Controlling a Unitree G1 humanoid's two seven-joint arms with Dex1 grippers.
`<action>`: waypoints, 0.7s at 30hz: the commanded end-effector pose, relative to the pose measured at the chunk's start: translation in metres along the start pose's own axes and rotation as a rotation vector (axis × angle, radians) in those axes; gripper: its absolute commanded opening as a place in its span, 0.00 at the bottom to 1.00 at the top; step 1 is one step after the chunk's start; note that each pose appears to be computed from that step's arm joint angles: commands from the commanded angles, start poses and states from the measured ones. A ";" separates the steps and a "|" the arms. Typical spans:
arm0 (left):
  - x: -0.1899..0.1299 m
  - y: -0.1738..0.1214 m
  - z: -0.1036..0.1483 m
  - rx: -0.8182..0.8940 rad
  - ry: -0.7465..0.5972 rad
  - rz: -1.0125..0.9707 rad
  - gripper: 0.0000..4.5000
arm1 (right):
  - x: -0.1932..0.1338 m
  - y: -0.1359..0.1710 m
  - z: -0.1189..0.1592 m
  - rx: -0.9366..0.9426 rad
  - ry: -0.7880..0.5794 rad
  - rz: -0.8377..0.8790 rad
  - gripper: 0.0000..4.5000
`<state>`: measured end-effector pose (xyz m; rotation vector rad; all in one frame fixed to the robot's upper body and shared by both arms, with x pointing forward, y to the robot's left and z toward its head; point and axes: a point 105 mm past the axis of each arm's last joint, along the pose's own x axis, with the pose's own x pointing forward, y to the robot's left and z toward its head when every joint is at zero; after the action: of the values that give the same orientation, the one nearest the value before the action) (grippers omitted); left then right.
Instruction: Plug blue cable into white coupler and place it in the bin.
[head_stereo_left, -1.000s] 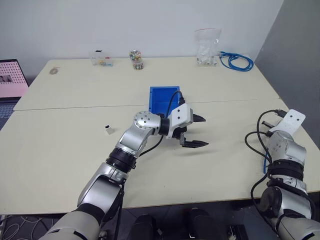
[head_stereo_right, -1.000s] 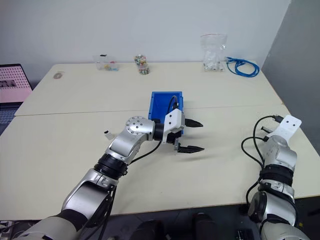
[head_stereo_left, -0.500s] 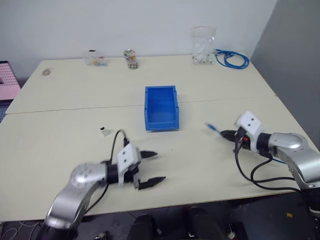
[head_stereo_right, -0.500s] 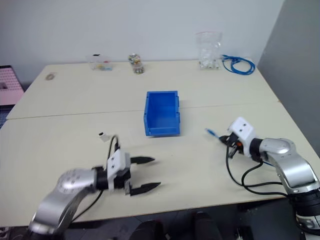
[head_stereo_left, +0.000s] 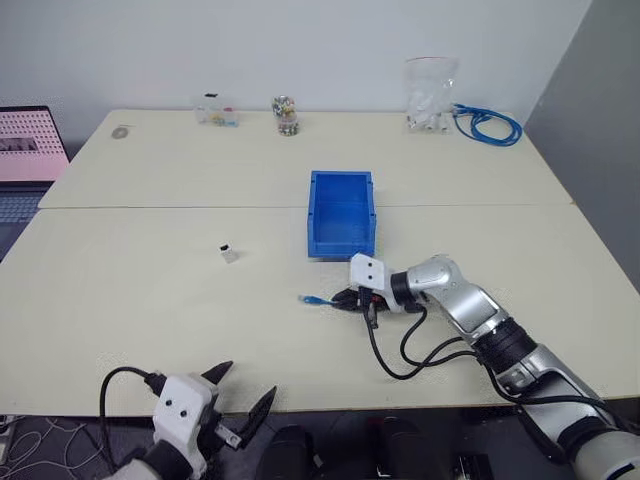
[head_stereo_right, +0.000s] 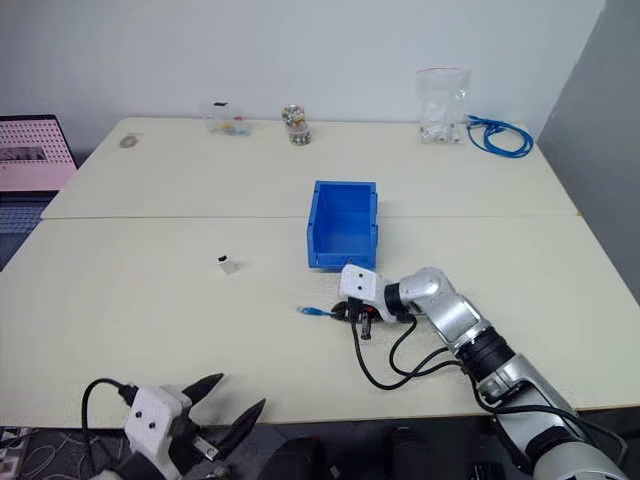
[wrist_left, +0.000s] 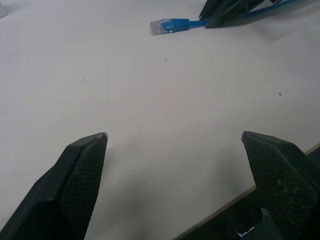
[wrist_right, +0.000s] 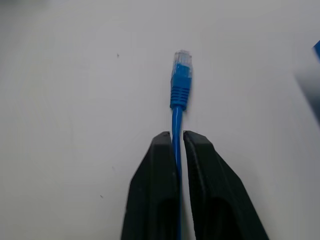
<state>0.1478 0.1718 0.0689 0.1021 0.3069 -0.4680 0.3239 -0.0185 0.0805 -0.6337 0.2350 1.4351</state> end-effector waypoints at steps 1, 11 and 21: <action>0.004 -0.004 0.014 0.042 -0.054 -0.005 1.00 | -0.001 0.004 -0.003 -0.027 0.006 0.005 0.34; 0.051 0.039 0.048 0.197 -0.083 -0.220 1.00 | -0.066 0.001 0.036 0.106 -0.211 -0.261 0.87; 0.113 0.065 0.059 0.472 0.053 -0.666 1.00 | -0.120 0.059 0.024 0.226 -0.191 -0.368 0.97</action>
<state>0.2886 0.1702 0.1004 0.4326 0.2364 -1.1166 0.2497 -0.1025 0.1365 -0.2814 0.1686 1.1093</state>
